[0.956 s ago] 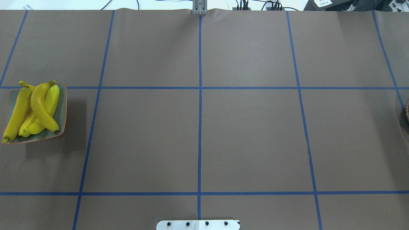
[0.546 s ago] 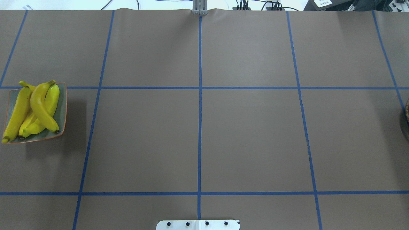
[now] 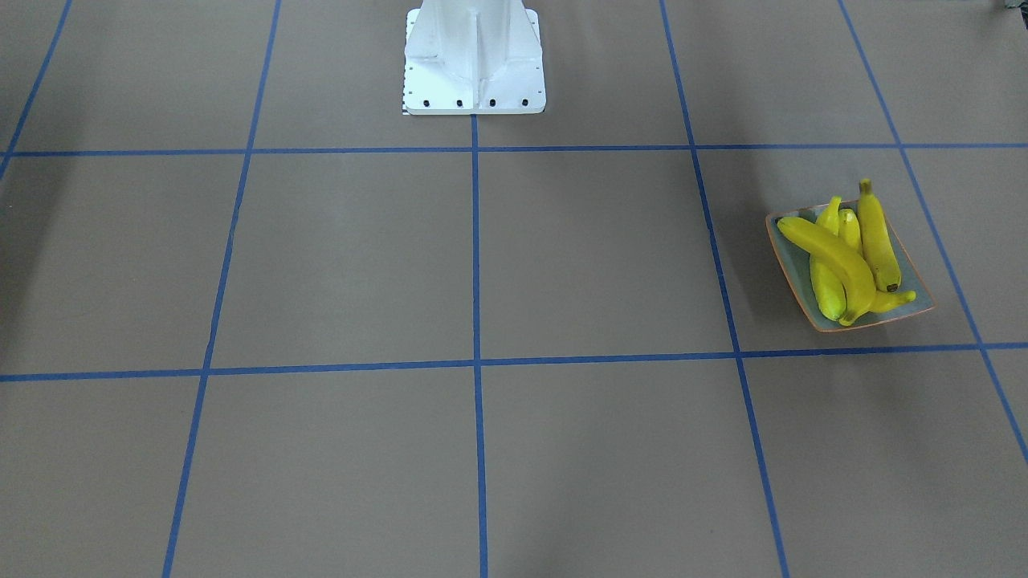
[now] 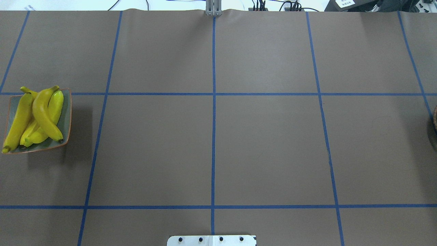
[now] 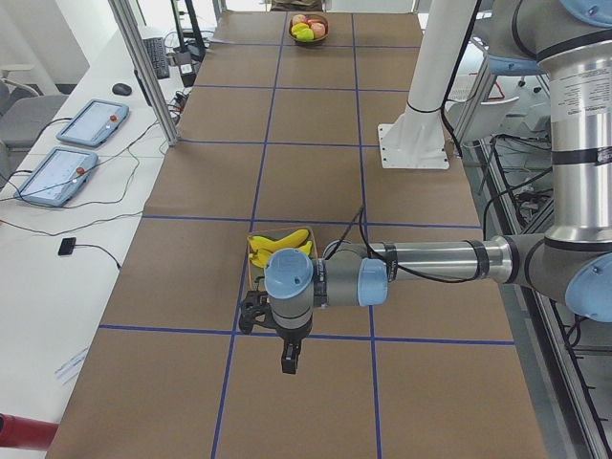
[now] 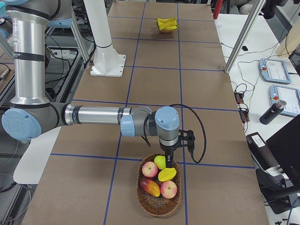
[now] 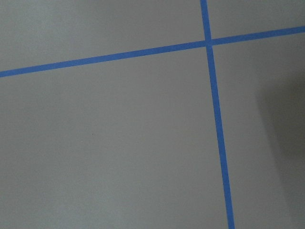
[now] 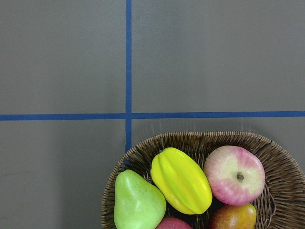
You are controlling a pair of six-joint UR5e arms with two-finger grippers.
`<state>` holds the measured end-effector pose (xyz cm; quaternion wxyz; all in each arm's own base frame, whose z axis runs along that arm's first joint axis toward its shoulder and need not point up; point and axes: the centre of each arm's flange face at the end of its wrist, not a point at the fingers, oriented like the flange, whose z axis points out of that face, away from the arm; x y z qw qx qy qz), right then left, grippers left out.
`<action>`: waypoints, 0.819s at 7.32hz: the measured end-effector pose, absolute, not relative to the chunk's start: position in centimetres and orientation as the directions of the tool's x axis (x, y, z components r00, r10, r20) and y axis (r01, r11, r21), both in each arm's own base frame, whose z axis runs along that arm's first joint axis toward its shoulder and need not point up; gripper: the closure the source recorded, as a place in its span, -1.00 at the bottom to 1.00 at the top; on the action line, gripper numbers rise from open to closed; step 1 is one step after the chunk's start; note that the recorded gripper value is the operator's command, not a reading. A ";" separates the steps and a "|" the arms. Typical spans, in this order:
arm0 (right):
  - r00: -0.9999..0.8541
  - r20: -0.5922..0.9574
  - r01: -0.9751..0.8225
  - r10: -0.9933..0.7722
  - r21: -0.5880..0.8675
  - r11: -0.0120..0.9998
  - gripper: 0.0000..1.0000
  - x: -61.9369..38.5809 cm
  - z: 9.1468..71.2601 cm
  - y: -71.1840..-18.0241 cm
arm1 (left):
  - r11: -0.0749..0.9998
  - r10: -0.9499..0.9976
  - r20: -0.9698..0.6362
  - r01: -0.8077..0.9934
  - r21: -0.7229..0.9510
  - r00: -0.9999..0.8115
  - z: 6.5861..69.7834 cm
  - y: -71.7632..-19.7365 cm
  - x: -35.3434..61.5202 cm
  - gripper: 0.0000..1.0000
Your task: Transfer all bananas from basket to plate
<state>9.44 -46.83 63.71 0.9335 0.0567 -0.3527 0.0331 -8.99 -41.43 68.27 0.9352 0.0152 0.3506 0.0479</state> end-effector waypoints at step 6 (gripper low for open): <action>0.750 0.661 -0.098 0.023 0.077 0.992 -1.00 9.2 64.0 -46.6 | 0.996 0.079 -0.660 -0.081 0.029 0.747 70.0 -41.1 -8.9 -1.00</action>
